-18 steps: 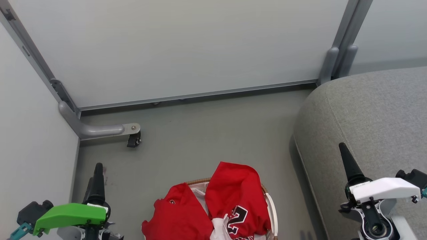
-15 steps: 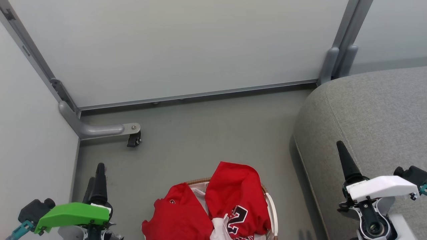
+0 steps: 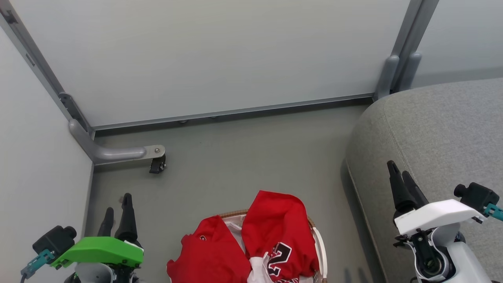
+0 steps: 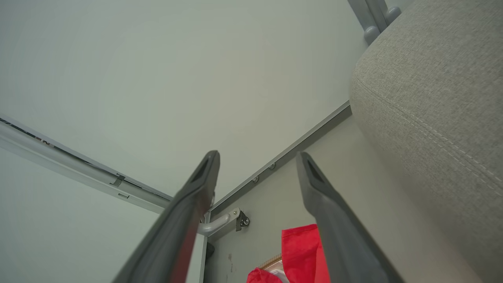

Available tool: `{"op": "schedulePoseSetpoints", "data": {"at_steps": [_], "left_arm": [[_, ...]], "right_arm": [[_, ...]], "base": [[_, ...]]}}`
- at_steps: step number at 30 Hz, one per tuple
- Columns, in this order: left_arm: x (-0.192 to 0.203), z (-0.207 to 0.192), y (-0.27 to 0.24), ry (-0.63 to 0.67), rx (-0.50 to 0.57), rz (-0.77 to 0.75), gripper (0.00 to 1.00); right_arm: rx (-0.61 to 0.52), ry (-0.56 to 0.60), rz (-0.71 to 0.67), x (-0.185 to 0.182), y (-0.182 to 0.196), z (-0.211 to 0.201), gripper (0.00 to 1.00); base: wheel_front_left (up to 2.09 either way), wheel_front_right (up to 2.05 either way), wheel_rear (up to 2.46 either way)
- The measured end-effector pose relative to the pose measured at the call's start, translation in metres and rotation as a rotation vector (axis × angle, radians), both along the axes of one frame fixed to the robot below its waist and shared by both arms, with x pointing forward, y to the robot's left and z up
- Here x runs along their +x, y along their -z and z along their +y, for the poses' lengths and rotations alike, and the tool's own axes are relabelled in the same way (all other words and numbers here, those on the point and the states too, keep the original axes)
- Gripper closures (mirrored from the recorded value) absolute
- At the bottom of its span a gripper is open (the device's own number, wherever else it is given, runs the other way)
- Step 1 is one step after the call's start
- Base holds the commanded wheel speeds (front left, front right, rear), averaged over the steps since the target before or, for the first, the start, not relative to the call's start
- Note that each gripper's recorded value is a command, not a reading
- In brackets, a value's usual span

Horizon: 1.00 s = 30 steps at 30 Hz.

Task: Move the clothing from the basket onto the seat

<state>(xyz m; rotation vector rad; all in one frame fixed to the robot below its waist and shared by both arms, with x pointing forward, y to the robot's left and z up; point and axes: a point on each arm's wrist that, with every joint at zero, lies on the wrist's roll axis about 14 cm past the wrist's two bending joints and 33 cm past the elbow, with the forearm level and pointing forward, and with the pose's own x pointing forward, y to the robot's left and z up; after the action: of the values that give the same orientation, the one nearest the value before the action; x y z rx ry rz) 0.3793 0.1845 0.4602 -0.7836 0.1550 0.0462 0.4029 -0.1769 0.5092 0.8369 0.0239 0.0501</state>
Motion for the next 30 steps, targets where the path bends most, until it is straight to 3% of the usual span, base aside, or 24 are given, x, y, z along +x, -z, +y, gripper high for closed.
{"op": "schedulePoseSetpoints", "data": {"at_steps": [30], "left_arm": [[-0.002, -0.020, 0.006, 0.103, 0.359, -0.022, 0.00]], "right_arm": [[-0.377, -0.039, -0.042, -0.002, 0.006, 0.015, 0.00]], "base": [[0.00, 0.00, 0.00]]}}
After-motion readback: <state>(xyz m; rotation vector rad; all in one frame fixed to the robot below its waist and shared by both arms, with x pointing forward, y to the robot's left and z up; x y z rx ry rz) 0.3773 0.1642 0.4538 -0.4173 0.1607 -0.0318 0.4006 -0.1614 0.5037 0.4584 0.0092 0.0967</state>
